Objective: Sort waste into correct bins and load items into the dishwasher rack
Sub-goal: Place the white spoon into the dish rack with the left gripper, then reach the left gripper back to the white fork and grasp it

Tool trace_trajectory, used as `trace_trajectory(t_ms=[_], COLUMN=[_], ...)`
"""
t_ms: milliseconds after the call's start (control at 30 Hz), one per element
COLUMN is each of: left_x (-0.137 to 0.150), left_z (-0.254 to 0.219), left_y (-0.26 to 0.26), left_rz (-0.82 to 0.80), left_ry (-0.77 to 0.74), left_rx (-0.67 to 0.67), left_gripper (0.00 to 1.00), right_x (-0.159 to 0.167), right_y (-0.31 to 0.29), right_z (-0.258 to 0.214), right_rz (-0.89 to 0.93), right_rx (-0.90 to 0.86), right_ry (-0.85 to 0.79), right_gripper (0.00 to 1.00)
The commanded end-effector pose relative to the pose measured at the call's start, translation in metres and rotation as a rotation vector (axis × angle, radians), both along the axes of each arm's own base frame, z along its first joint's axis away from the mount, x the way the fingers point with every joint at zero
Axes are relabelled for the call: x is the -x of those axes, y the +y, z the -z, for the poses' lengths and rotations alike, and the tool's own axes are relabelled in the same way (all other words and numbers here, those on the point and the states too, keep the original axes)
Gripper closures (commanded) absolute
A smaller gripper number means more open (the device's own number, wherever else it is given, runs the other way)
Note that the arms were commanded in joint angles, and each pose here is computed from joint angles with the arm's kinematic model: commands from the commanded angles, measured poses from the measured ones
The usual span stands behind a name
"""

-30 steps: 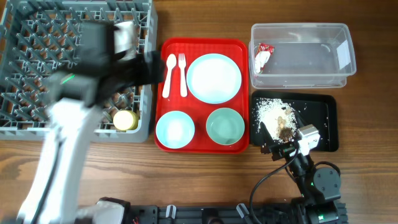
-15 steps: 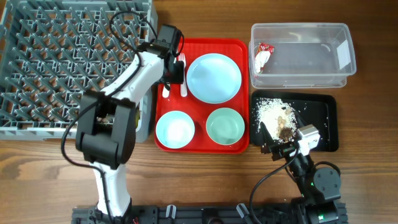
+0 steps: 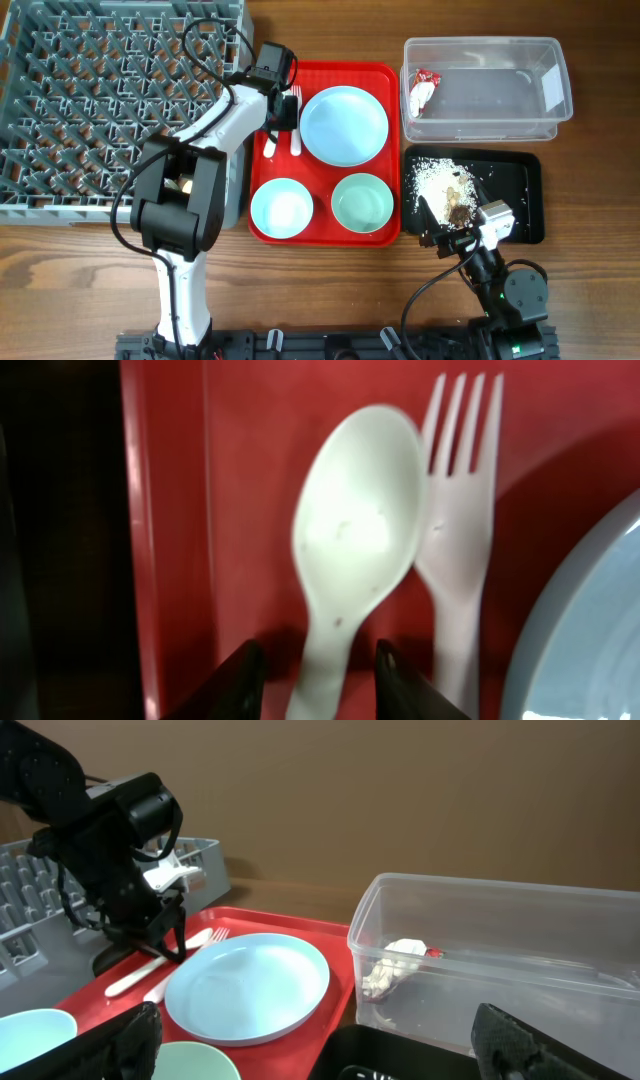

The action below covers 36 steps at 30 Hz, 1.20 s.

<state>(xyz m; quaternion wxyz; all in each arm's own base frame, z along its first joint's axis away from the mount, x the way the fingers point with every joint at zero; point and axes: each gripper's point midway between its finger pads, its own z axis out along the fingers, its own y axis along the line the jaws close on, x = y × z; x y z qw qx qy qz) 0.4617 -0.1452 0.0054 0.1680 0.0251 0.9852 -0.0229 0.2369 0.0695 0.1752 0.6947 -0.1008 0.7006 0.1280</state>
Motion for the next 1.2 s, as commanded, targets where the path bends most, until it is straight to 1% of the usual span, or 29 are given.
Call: trace_trajectory(t_ms=[0, 67, 100, 133, 167, 200, 300, 367, 467, 600, 667, 700, 767, 833, 867, 1000, 1033, 1067, 1100, 1167], left_x=[0.004, 0.005, 0.006, 0.007, 0.008, 0.008, 0.012, 0.012, 0.011, 0.016, 0.021, 0.022, 0.024, 0.026, 0.027, 0.029, 0.030, 0.030, 0.030, 0.030], left_z=[0.015, 0.016, 0.016, 0.016, 0.017, 0.016, 0.010, -0.004, -0.043, -0.112, -0.138, -0.154, -0.170, -0.175, -0.169, -0.137, -0.127, -0.120, -0.115, -0.112], left_y=[0.006, 0.006, 0.007, 0.007, 0.007, 0.007, 0.009, 0.012, 0.012, 0.018, 0.028, 0.038, 0.056, 0.075, 0.082, 0.099, 0.100, 0.100, 0.100, 0.103], left_rz=[-0.004, -0.003, -0.003, -0.003, -0.003, -0.003, -0.003, -0.009, -0.011, -0.014, -0.006, -0.004, -0.004, -0.008, -0.017, -0.043, -0.049, -0.046, -0.046, -0.057], left_ry=[0.036, 0.039, 0.044, 0.048, 0.050, 0.051, 0.062, 0.044, -0.010, -0.120, -0.169, -0.208, -0.248, -0.248, -0.226, -0.146, -0.117, -0.099, -0.083, -0.074], left_rx=[-0.017, -0.019, -0.020, -0.021, -0.022, -0.022, -0.027, -0.039, -0.025, -0.011, -0.056, -0.106, -0.209, -0.311, -0.322, -0.301, -0.271, -0.248, -0.225, -0.211], left_gripper=[0.65, 0.65, 0.72, 0.85, 0.94, 0.96, 0.96, 0.96, 0.96, 0.96, 0.96, 0.96, 0.96, 0.96, 0.96, 0.96, 0.96, 0.95, 0.91, 0.88], right_x=[0.001, 0.001, 0.001, 0.001, 0.001, 0.001, 0.001, 0.001, 0.001, 0.001, 0.001, 0.001, 0.001, 0.001, 0.001, 0.001, 0.001, 0.001, 0.001, 0.001], right_y=[0.000, 0.000, 0.000, 0.000, 0.000, 0.000, 0.000, 0.000, 0.000, 0.000, 0.000, 0.000, 0.000, 0.000, 0.000, 0.000, 0.000, 0.000, 0.000, 0.000], right_z=[-0.002, -0.002, -0.002, -0.002, -0.002, -0.002, -0.002, -0.002, -0.002, -0.002, -0.002, -0.002, -0.002, -0.002, -0.002, -0.002, -0.002, -0.002, -0.002, -0.002], right_rz=[-0.006, -0.006, -0.006, -0.006, -0.006, -0.006, -0.006, -0.006, -0.006, -0.006, -0.006, -0.006, -0.006, -0.006, -0.006, -0.006, -0.006, -0.006, -0.006, -0.006], right_rx=[0.010, 0.010, 0.009, 0.009, 0.010, 0.010, 0.009, 0.009, 0.009, 0.009, 0.009, 0.009, 0.009, 0.009, 0.010, 0.009, 0.010, 0.009, 0.009, 0.009], right_ry=[-0.018, -0.018, -0.018, -0.018, -0.018, -0.018, -0.018, -0.018, -0.018, -0.018, -0.018, -0.018, -0.018, -0.018, -0.018, -0.018, -0.018, -0.018, -0.018, -0.018], right_gripper=[0.00, 0.00, 0.00, 0.00, 0.00, 0.00, 0.00, 0.00, 0.00, 0.00, 0.00, 0.00, 0.00, 0.00, 0.00, 0.00, 0.00, 0.00, 0.00, 0.00])
